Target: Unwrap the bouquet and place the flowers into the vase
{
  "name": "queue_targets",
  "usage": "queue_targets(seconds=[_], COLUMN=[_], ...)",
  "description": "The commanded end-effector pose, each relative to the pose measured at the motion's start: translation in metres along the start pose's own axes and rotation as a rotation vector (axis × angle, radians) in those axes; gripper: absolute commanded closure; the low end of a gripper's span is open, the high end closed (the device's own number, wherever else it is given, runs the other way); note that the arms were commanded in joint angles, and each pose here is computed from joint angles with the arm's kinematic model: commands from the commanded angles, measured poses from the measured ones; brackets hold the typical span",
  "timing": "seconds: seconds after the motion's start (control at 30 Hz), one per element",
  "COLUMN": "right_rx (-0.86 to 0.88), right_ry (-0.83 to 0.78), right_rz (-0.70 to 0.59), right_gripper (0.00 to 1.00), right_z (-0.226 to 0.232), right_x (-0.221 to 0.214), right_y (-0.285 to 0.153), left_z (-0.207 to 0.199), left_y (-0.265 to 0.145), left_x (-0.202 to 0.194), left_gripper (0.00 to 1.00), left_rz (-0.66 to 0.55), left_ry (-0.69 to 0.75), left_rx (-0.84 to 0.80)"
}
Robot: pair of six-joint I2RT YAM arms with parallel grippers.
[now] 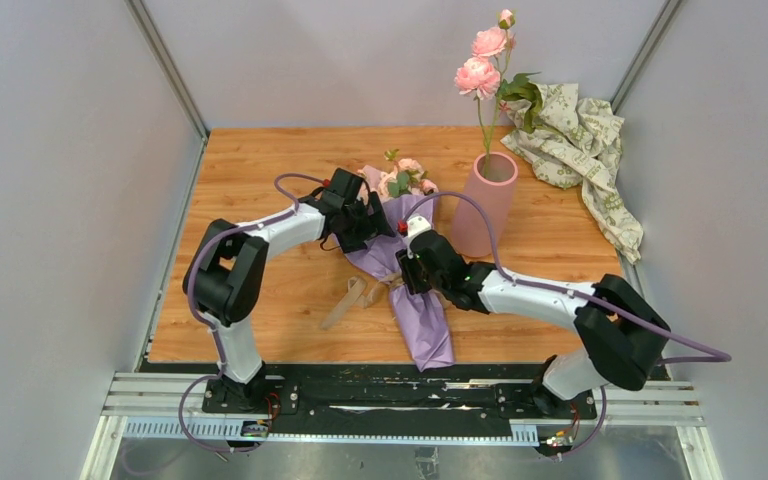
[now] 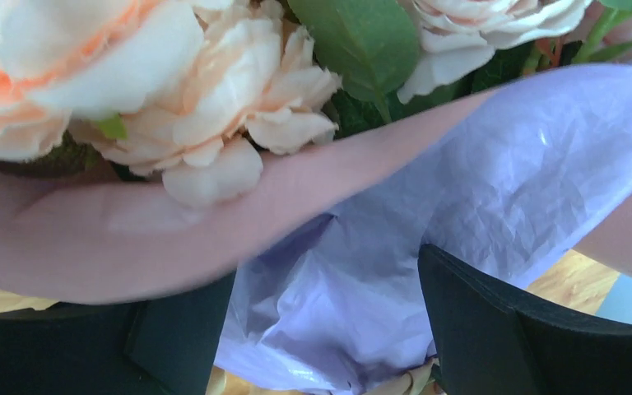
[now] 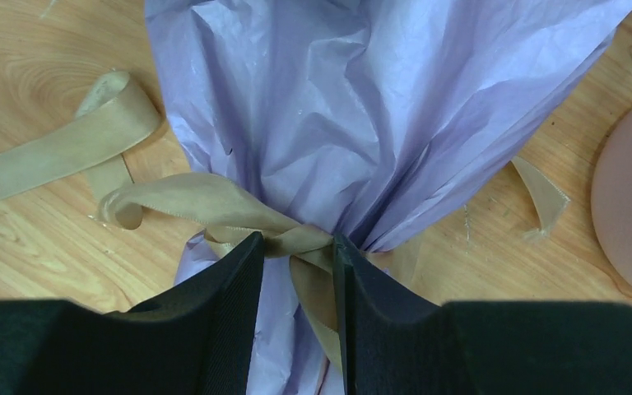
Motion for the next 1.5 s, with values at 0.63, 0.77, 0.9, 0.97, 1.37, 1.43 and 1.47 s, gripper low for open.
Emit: queue_targets(seconds=[0.63, 0.77, 0.9, 0.97, 1.37, 1.43, 1.47], right_rx=[0.040, 0.035, 0.033, 0.026, -0.017, -0.028, -0.029], right_ry=[0.035, 0.038, 0.043, 0.042, 0.046, 0.057, 0.063], right_rz=[-0.043, -0.051, -0.066, -0.071, -0.056, -0.062, -0.071], right_gripper=[1.00, 1.00, 1.00, 1.00, 0.93, 1.00, 1.00], right_z=[-0.001, -0.002, -0.003, -0.004, -0.013, -0.014, -0.015], right_x=[0.006, 0.006, 0.009, 0.009, -0.002, -0.004, -0.004], right_y=[-0.015, -0.025, -0.035, -0.039, -0.054, -0.057, -0.059], left_z=[0.010, 0.006, 0.007, 0.007, 0.013, 0.012, 0.012], left_y=[0.046, 0.056, 0.067, 0.069, 0.075, 0.075, 0.075], left_x=[0.009, 0.019, 0.023, 0.023, 0.027, 0.028, 0.029], left_gripper=[0.10, 0.10, 0.10, 0.10, 0.10, 0.10, 0.10], left_rz=[-0.001, -0.028, -0.030, -0.031, -0.039, -0.039, -0.041], left_ry=[-0.012, -0.008, -0.012, -0.014, -0.024, -0.025, -0.025], left_rx=[0.083, 0.108, 0.138, 0.141, 0.154, 0.154, 0.153])
Point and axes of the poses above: each gripper's point midway between its finger pads, its own y axis out along the fingers, its own z axis along the line the jaws close on, x = y × z, the point moved 5 cm from there along -y, back along the fingers, and after that the axes turned 10 degrees about -y, right-handed, at the moved point
